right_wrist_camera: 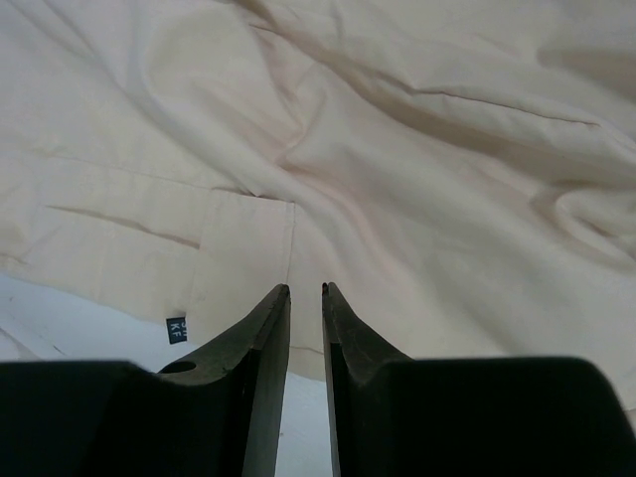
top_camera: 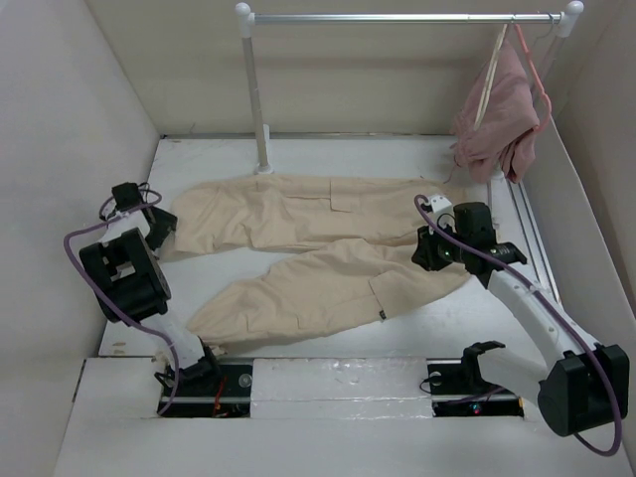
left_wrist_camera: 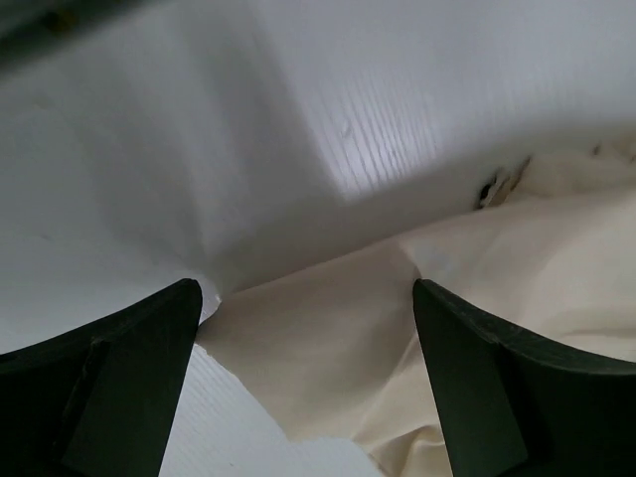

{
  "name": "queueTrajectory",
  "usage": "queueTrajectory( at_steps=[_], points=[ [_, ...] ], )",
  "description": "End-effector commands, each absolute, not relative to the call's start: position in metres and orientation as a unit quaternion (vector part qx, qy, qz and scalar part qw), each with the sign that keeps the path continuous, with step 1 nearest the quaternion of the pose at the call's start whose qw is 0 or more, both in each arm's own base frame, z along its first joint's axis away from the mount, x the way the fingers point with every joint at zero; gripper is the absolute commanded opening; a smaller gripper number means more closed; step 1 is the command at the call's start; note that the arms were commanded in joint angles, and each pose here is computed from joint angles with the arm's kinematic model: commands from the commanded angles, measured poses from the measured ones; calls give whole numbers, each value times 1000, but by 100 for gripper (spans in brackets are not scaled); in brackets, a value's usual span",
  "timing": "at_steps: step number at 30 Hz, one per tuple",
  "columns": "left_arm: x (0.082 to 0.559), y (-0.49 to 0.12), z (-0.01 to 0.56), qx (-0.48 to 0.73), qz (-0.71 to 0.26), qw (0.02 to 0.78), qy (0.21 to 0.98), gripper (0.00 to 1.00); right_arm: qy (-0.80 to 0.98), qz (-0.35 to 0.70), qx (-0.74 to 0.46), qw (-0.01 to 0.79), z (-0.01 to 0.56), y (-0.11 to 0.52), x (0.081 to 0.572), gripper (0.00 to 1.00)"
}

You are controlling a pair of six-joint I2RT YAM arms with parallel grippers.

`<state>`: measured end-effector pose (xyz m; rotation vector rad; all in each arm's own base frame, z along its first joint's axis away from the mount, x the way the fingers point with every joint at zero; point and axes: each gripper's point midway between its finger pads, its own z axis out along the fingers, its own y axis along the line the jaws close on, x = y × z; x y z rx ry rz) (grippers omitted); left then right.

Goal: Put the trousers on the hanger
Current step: Flatten out the trousers at the center of the board.

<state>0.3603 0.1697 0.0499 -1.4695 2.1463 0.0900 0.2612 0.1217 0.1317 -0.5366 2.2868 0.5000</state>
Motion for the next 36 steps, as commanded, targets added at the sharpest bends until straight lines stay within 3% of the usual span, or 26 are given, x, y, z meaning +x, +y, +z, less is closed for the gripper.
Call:
queueTrajectory(
  at_steps=[1, 3, 4, 5, 6, 9, 11, 14, 17, 19, 20, 21, 23, 32, 34, 36],
  points=[
    [386, 131, 54, -494, -55, 286, 819, 83, 872, 206, -217, 387, 143, 128, 273, 25],
    [389, 125, 47, -485, -53, 273, 829, 77, 872, 210, -217, 386, 142, 130, 273, 25],
    [391, 124, 42, -481, -57, 272, 832, 68, 872, 211, -217, 385, 142, 130, 273, 25],
    [388, 124, 38, -490, -52, 266, 829, 17, 872, 211, -216, 386, 143, 130, 272, 25],
    [386, 129, 42, -501, -39, 268, 822, 0, 872, 211, -216, 385, 143, 130, 273, 25],
    [396, 143, 91, -492, -3, 336, 803, 0, 872, 207, -216, 388, 143, 128, 273, 25],
    [410, 149, 152, -469, 22, 404, 785, 0, 874, 208, -214, 384, 140, 128, 271, 25],
    [418, 127, 210, -396, 99, 449, 795, 0, 874, 215, -213, 381, 135, 130, 270, 25],
    [401, 89, 197, -332, 147, 433, 825, 3, 875, 217, -210, 379, 132, 131, 271, 25],
    [383, 81, 161, -340, 139, 387, 846, 24, 875, 218, -211, 378, 131, 131, 271, 25],
    [365, 78, 131, -344, 143, 348, 860, 50, 875, 216, -213, 377, 130, 131, 271, 25],
    [354, 77, 114, -349, 143, 325, 867, 64, 875, 214, -214, 378, 131, 131, 272, 25],
    [333, 81, 85, -365, 141, 293, 872, 81, 877, 206, -216, 376, 132, 128, 274, 25],
    [337, 99, 111, -398, 167, 339, 836, 80, 875, 211, -225, 375, 136, 132, 278, 25],
    [344, 111, 105, -439, 151, 336, 819, 73, 871, 217, -226, 379, 138, 134, 279, 25],
    [357, 101, 93, -457, 75, 326, 825, 70, 872, 220, -226, 375, 135, 134, 277, 25]
  ],
)
